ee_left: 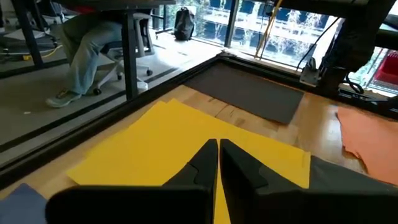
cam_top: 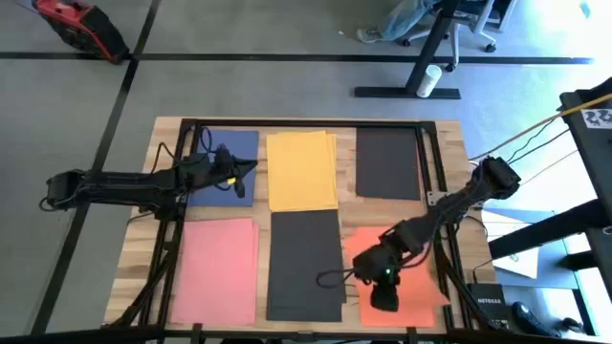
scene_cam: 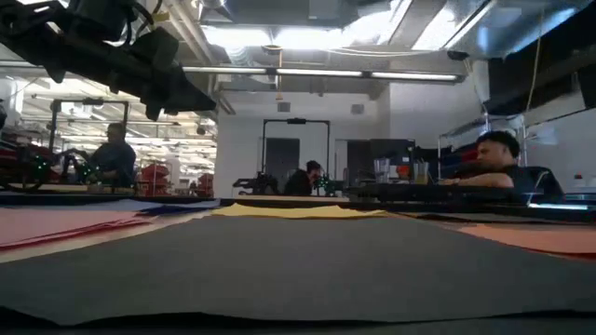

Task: Organize paper
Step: Stack the orange paper on top of the other orange paper

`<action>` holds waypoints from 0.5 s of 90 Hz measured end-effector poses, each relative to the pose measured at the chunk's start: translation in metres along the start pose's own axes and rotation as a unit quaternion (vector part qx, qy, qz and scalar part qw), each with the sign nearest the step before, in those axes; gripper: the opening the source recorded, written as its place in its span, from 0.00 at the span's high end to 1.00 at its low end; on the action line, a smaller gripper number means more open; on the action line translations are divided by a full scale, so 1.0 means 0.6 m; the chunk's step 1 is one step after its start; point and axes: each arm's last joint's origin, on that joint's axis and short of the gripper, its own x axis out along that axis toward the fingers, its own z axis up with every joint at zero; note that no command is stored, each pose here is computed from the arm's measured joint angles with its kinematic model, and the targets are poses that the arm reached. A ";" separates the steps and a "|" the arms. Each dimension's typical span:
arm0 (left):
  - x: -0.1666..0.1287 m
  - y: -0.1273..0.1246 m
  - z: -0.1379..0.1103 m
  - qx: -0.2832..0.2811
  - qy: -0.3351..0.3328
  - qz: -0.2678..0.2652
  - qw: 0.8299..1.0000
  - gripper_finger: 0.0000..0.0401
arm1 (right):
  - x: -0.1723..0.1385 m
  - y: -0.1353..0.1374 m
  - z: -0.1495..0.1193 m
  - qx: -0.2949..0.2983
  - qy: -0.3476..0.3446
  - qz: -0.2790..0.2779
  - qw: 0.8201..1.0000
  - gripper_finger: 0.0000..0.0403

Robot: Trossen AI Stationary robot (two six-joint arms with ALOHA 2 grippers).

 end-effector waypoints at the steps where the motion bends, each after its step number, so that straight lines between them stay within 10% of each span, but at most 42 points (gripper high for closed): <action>1: 0.000 0.000 0.000 0.000 0.000 0.000 1.000 1.00 | 0.001 0.001 0.000 0.004 0.000 0.000 1.000 1.00; 45: 0.000 0.000 0.000 0.000 0.000 0.000 1.000 1.00 | 0.018 -0.001 0.003 0.103 -0.019 -0.013 0.994 1.00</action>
